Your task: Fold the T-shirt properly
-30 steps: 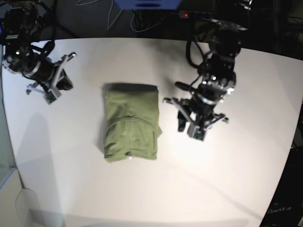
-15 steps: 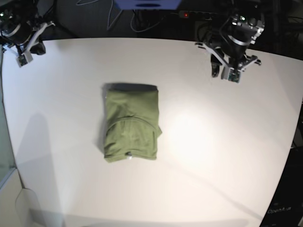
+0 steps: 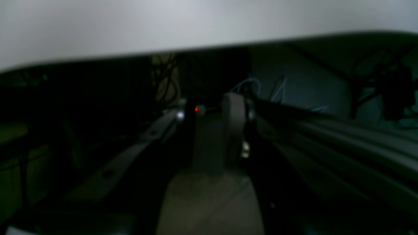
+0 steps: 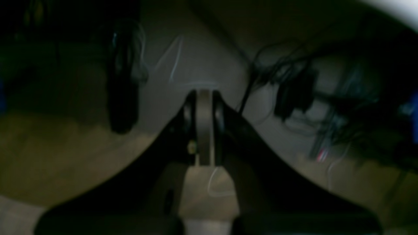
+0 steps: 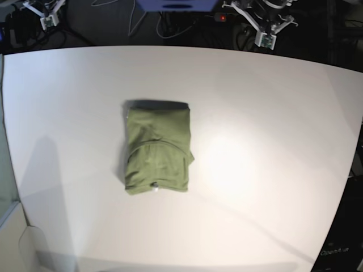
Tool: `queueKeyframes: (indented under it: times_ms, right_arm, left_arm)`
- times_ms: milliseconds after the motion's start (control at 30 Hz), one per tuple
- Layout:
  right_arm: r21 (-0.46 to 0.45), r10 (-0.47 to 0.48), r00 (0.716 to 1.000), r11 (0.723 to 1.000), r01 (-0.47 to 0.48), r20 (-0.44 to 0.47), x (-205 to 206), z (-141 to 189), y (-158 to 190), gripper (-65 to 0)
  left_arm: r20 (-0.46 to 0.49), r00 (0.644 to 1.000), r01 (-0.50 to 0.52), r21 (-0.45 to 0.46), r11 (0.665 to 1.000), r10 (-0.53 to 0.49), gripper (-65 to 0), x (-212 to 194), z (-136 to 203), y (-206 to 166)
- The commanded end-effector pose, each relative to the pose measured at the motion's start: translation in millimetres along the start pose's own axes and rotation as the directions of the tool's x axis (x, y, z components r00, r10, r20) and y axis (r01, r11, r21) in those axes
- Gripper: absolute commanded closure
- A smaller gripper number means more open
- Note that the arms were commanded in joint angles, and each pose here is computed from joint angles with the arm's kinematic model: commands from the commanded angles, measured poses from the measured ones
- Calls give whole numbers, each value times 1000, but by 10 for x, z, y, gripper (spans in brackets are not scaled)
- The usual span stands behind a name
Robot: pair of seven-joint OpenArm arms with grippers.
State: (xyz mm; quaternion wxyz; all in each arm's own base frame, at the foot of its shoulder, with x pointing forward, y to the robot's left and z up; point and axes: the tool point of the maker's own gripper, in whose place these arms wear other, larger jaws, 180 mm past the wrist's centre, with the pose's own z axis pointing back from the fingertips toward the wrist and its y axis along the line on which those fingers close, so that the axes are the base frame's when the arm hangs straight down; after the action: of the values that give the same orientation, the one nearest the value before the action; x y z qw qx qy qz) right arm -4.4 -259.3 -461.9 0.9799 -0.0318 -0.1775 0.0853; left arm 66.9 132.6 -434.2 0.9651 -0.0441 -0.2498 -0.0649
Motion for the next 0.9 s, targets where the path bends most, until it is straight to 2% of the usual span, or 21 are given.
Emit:
queueKeyframes:
  times_ms: [0,133,200,300,400,500,533,600,700,733,767,833,867]
  right_arm:
    - [0,-18,1000,1000,18,17,-10,-95,15,0]
    - [77,-106,994,991,108,-34,-366,-549,296,0]
    - [92,-191,980,976,195,-50,-538,-717,360,0]
    - [114,-271,961,954,276,-54,-664,-952,448,0]
    - [192,-342,938,918,348,-63,-782,-1144,704,0]
    - [303,-411,908,858,414,-75,-781,-1267,1055,0]
    - [293,-405,911,864,410,-78,-822,-1299,1088,0]
    - [243,-356,932,901,360,-62,-829,-1392,1095,0]
    - [130,-188,982,973,191,-32,-773,-1519,903,0]
    - [86,-139,990,986,141,-30,-755,-1552,824,0]
    - [34,-101,994,994,102,-32,-743,-1576,725,0]
    - [-7,-72,997,997,72,-23,-634,-1642,707,0]
    - [-15,-69,997,998,69,-26,-587,-1673,707,0]
  left_arm:
    - [0,1000,-13,4,1000,13,-142,-103,-23,19]
    - [26,997,-74,4,997,74,-142,-451,-258,1]
    - [-1,995,-102,8,995,102,-142,-662,-402,-4]
    - [-56,989,-139,17,990,140,-142,-987,-629,8]
    - [-88,980,-177,25,984,179,-142,-1253,-816,-19]
    - [-128,971,-199,38,979,202,-142,-1492,-1007,-8]
    - [-146,966,-207,43,977,211,-142,-1569,-1060,-7]
    - [-184,955,-225,53,973,231,-142,-1705,-1186,-4]
    - [-242,932,-260,78,963,271,-142,-1876,-1358,-1]
    - [-266,921,-269,87,959,283,-142,-1915,-1407,-4]
    - [-288,911,-279,98,955,296,-142,-1939,-1447,0]
    - [-308,899,-289,113,951,310,-142,-1923,-1503,0]
    - [-256,916,-291,112,950,310,-142,-1706,-1620,50]
